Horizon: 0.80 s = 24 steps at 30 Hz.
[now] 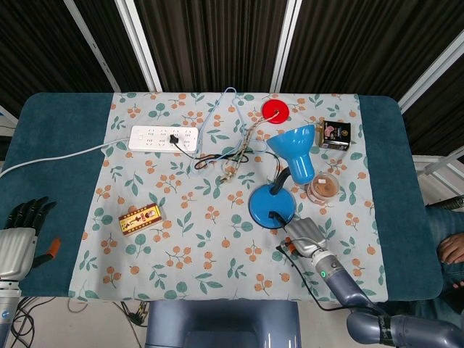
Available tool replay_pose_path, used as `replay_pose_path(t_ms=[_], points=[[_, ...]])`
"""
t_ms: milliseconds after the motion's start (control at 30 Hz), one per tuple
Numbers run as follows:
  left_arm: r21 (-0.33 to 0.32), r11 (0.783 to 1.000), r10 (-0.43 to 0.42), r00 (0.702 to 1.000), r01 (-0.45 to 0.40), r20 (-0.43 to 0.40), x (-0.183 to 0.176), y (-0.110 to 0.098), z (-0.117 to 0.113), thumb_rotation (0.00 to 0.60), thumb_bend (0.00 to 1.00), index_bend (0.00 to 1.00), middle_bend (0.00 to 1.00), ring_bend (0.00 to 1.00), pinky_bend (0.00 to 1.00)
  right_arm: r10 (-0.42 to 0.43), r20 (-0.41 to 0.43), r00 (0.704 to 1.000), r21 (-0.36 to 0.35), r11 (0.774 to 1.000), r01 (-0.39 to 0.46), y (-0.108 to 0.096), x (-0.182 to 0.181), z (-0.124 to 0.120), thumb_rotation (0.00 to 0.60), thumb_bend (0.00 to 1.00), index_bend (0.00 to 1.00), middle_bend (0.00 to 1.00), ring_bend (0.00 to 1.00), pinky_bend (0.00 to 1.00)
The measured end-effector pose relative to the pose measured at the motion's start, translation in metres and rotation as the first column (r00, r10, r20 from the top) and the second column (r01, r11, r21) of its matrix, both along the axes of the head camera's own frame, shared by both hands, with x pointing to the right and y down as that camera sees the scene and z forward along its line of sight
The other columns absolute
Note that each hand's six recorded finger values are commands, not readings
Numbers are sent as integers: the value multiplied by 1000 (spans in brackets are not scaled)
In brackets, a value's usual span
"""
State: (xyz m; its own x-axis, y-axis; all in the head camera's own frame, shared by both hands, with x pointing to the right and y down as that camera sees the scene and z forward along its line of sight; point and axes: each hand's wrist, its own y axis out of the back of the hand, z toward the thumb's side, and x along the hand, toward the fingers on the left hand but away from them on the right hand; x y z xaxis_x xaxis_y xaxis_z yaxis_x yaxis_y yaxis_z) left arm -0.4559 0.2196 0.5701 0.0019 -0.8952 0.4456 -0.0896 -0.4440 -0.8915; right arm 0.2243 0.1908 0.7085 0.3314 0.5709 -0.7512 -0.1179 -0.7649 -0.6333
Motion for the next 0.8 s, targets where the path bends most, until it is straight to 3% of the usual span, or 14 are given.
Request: replay_pose_path(t_ms=[533,800], points=[[2,1000,1,1000,-1,1,0,0,0,600,364,140,63,55,86,-32,-55,998,-35,999,30,-1,2,8,600,686,12,729,828,999],[1,1000,-1,1000,1,0,-1,0,0,600,364,140,63,55,86,-13,-58,998,-10,1000,13,-10,1,4,600,686,12,704,805,1000]])
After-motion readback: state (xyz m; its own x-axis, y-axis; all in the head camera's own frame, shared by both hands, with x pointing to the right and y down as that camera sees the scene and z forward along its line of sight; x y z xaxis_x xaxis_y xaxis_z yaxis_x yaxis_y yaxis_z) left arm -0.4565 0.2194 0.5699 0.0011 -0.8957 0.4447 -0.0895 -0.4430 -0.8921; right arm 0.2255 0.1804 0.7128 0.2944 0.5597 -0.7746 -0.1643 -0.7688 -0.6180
